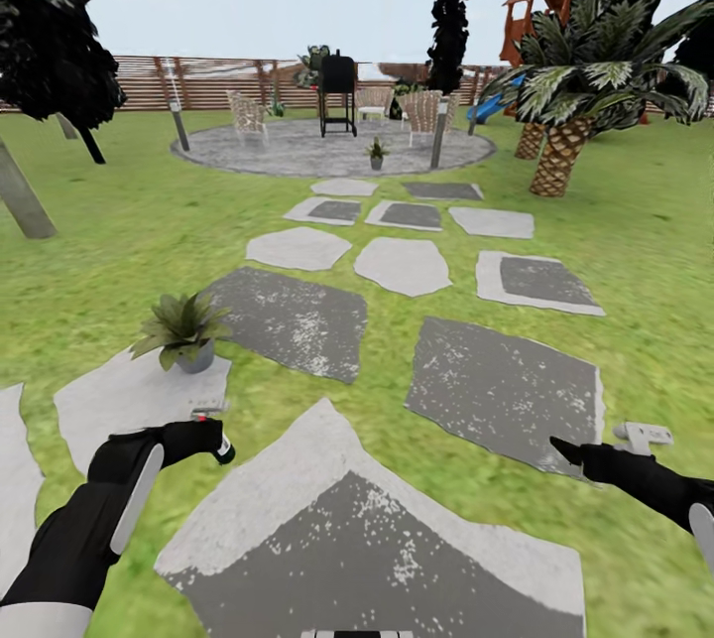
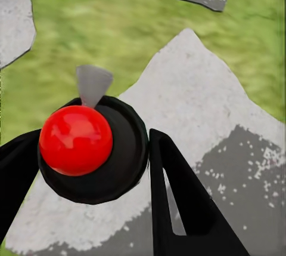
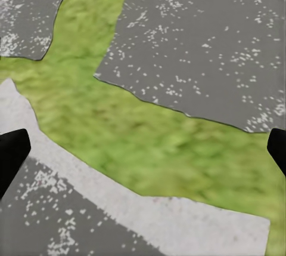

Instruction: Pick up the pesticide atomizer in the garden and spray insectifuge to fully cover both potted plants in the garden.

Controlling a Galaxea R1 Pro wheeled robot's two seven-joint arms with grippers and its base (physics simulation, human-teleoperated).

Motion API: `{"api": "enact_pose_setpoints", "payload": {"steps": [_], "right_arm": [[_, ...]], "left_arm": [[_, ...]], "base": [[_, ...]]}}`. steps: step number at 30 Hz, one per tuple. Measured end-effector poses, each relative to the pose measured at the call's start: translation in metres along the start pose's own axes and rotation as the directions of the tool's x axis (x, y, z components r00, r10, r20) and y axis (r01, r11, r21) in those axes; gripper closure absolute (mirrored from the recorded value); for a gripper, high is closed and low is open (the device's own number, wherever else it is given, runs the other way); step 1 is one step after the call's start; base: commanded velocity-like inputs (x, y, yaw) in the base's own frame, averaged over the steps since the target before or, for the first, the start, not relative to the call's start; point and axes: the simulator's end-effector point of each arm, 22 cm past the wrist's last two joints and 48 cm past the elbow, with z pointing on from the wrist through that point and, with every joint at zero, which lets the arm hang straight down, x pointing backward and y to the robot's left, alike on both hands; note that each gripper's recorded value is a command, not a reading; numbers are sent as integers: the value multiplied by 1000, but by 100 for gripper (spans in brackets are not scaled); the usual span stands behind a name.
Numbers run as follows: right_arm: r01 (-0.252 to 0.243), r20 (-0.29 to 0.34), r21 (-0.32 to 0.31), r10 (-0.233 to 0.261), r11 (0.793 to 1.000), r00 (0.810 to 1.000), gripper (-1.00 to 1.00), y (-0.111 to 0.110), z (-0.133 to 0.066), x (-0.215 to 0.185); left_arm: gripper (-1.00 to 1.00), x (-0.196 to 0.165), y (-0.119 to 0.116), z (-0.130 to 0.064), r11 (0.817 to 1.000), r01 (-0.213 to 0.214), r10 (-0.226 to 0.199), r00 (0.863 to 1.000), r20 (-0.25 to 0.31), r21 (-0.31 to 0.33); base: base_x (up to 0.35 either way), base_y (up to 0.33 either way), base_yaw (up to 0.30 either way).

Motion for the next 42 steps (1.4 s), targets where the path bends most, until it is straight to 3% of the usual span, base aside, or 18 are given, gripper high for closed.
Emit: {"api": "enact_pose_setpoints", "payload": {"steps": [42], "right_arm": [[6, 7, 1, -6, 1000, 1000, -100, 17, -41, -83]], "left_arm": [[100, -77, -10, -55, 1000, -1, 1, 1000, 6, 1]], "base": [[0, 0, 230]]}}
